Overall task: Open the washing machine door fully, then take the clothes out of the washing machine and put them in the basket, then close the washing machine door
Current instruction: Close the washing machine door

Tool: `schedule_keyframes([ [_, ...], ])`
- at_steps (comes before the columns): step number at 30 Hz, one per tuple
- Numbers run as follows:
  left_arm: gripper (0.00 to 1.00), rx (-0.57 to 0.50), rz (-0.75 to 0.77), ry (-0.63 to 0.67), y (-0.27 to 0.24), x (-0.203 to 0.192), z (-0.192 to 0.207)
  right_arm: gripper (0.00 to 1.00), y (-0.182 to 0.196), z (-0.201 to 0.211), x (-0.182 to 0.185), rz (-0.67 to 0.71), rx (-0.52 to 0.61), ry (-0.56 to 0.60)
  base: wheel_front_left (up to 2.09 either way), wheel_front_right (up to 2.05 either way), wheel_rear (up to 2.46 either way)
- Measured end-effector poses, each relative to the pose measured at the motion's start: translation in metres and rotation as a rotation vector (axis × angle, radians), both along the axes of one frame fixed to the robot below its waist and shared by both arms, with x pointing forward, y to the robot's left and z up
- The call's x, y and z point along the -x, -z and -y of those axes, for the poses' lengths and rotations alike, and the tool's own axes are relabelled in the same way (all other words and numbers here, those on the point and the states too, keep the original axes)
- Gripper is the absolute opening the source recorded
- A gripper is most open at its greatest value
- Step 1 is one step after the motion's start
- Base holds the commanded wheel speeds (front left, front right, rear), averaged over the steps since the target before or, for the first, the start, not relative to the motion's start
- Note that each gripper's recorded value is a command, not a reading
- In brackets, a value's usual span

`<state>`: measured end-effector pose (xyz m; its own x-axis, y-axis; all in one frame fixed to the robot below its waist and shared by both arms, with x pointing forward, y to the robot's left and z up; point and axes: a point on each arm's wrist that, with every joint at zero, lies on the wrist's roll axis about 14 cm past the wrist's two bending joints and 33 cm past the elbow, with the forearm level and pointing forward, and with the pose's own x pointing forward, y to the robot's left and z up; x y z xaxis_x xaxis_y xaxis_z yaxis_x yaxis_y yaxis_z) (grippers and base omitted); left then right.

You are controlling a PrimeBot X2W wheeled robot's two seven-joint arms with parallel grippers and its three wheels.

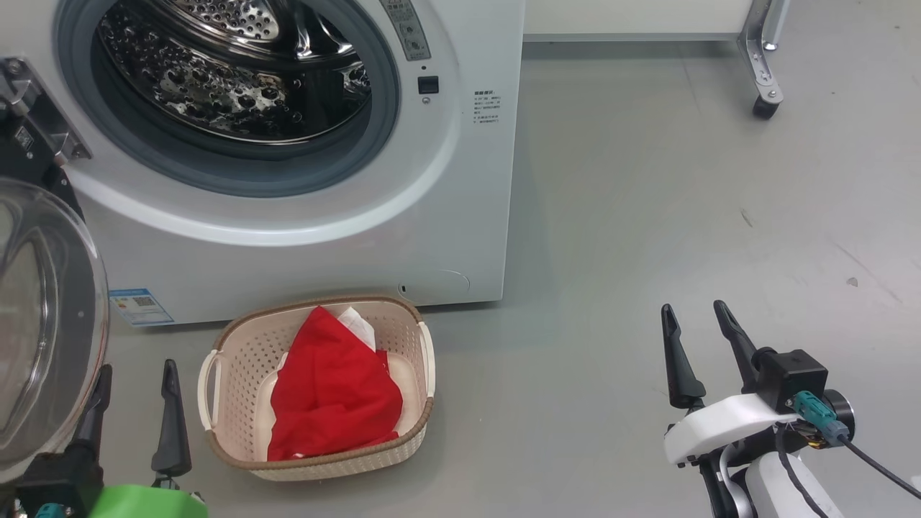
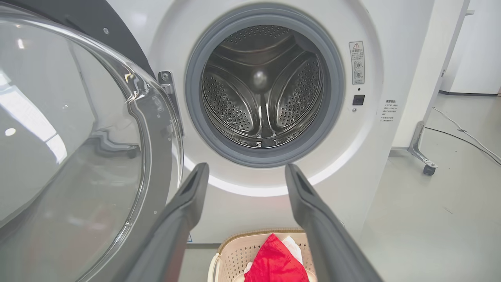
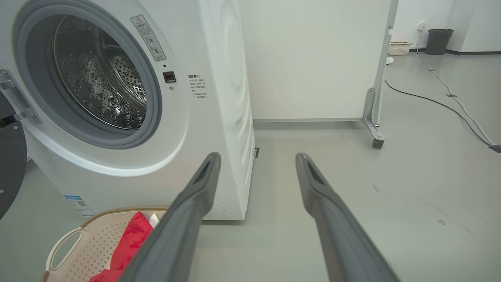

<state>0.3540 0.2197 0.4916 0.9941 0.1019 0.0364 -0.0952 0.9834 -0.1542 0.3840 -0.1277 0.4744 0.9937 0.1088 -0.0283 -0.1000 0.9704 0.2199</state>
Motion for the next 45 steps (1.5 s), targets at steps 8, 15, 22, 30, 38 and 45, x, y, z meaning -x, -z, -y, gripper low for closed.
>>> schedule_keyframes([
  [8,1.00,0.022,0.004,-0.014,0.000,0.003,-0.005,1.00,0.000,-0.006,-0.002,0.000,-0.001,-0.016,-0.86,0.86,0.00],
  [15,1.00,0.023,0.005,-0.021,0.000,0.006,-0.007,1.00,-0.001,-0.009,-0.003,0.002,-0.002,-0.027,-0.56,0.56,0.00],
  [22,1.00,0.025,0.000,-0.025,0.001,0.009,-0.009,1.00,-0.002,-0.014,-0.004,0.005,-0.003,-0.041,-0.28,0.28,0.00],
  [30,1.00,0.029,-0.005,-0.024,0.003,0.013,-0.008,1.00,-0.004,-0.019,-0.006,0.012,-0.006,-0.059,-0.05,0.05,0.00],
  [38,1.00,0.041,-0.018,-0.049,0.008,0.024,-0.015,1.00,-0.004,-0.037,-0.008,0.013,-0.009,-0.110,0.00,0.00,0.00],
  [45,1.00,0.056,-0.034,-0.102,0.013,0.038,-0.028,1.00,0.000,-0.061,-0.009,0.003,-0.014,-0.188,0.00,0.00,0.00],
])
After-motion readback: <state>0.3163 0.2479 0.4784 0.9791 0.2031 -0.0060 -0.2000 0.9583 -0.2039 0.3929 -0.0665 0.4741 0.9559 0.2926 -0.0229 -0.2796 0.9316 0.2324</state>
